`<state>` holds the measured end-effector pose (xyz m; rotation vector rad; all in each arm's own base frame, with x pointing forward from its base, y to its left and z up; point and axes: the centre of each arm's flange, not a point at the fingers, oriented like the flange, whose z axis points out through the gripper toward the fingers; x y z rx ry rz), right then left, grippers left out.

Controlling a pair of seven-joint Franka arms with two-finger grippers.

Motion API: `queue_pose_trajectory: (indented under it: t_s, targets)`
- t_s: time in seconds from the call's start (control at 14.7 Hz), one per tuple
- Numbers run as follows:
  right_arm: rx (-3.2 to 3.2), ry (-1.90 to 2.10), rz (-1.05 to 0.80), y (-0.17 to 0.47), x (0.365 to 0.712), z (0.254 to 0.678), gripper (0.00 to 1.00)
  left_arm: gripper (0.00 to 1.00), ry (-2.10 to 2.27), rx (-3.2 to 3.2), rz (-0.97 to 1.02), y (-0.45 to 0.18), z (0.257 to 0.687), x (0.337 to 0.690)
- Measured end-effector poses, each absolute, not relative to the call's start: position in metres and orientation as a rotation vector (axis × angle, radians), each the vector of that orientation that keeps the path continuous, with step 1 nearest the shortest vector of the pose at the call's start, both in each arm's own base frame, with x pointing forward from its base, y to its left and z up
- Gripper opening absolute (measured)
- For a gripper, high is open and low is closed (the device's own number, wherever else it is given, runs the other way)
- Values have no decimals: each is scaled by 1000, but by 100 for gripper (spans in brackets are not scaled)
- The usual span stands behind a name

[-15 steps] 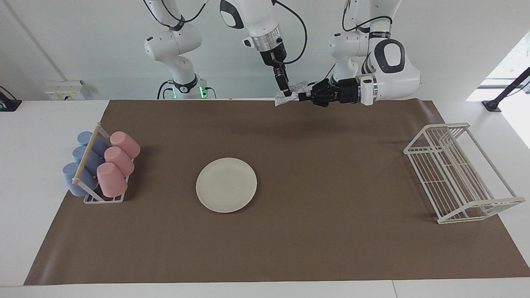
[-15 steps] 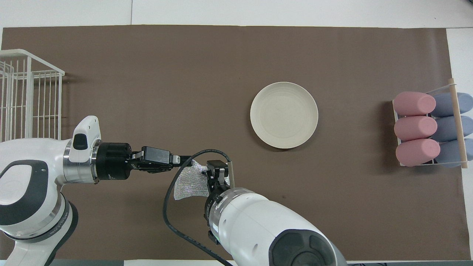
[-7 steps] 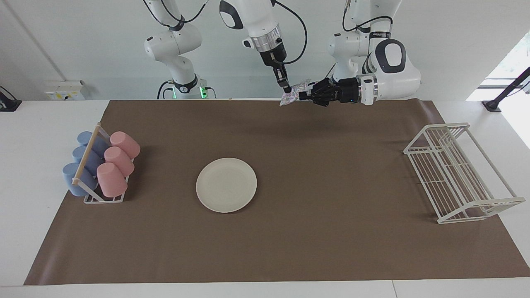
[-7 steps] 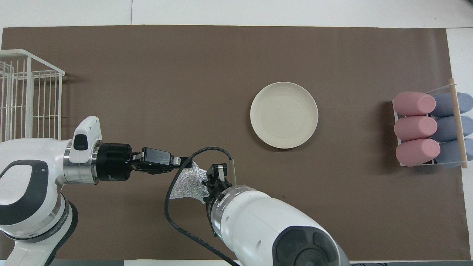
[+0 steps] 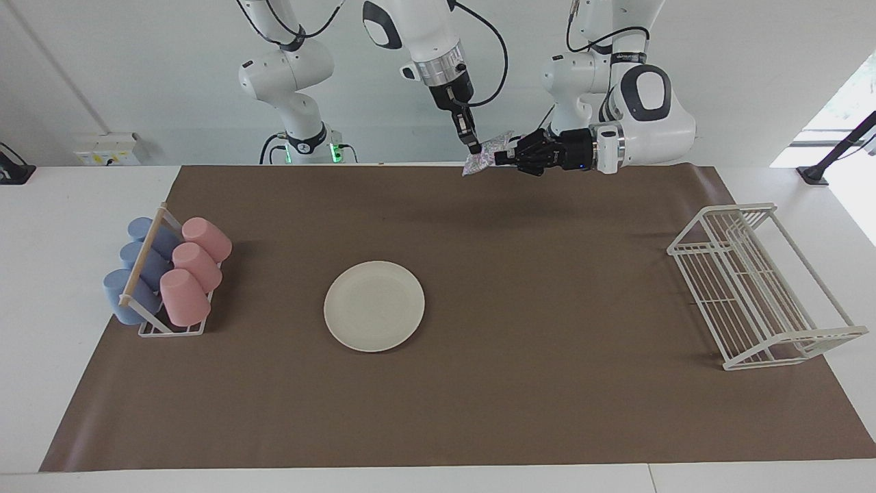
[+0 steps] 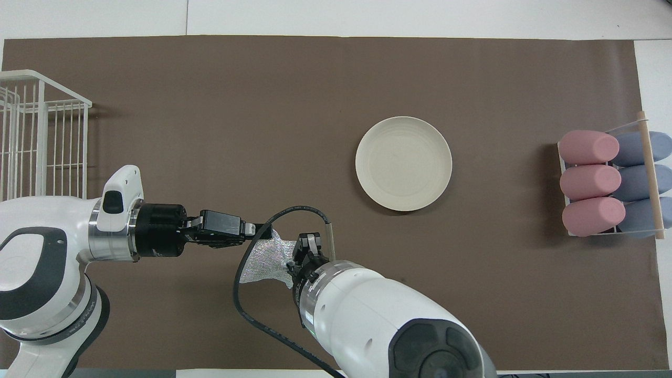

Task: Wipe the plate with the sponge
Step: 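Grasp the sponge with the right gripper from the left gripper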

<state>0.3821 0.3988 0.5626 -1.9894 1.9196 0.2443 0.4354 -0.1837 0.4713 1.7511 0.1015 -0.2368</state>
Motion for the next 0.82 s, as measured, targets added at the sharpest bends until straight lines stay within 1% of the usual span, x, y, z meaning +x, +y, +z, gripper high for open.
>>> queue_pose_trajectory:
  t_s: [0.2,0.27,0.55,0.61,0.82]
  targets:
    - [-1998,1911,242,399,382,562,2,4,99,1756,-238,-184,471,435]
    - [-2000,1911,242,399,382,562,2,9,104,1760,-244,-183,472,435]
    - [-2001,1912,243,399,382,561,2,50,128,1775,-270,-183,477,434]
    - [-2002,1910,242,399,382,561,2,64,131,1777,-273,-183,478,434]
    - [-2082,1875,236,395,382,557,2,96,134,1779,-276,-183,478,434]
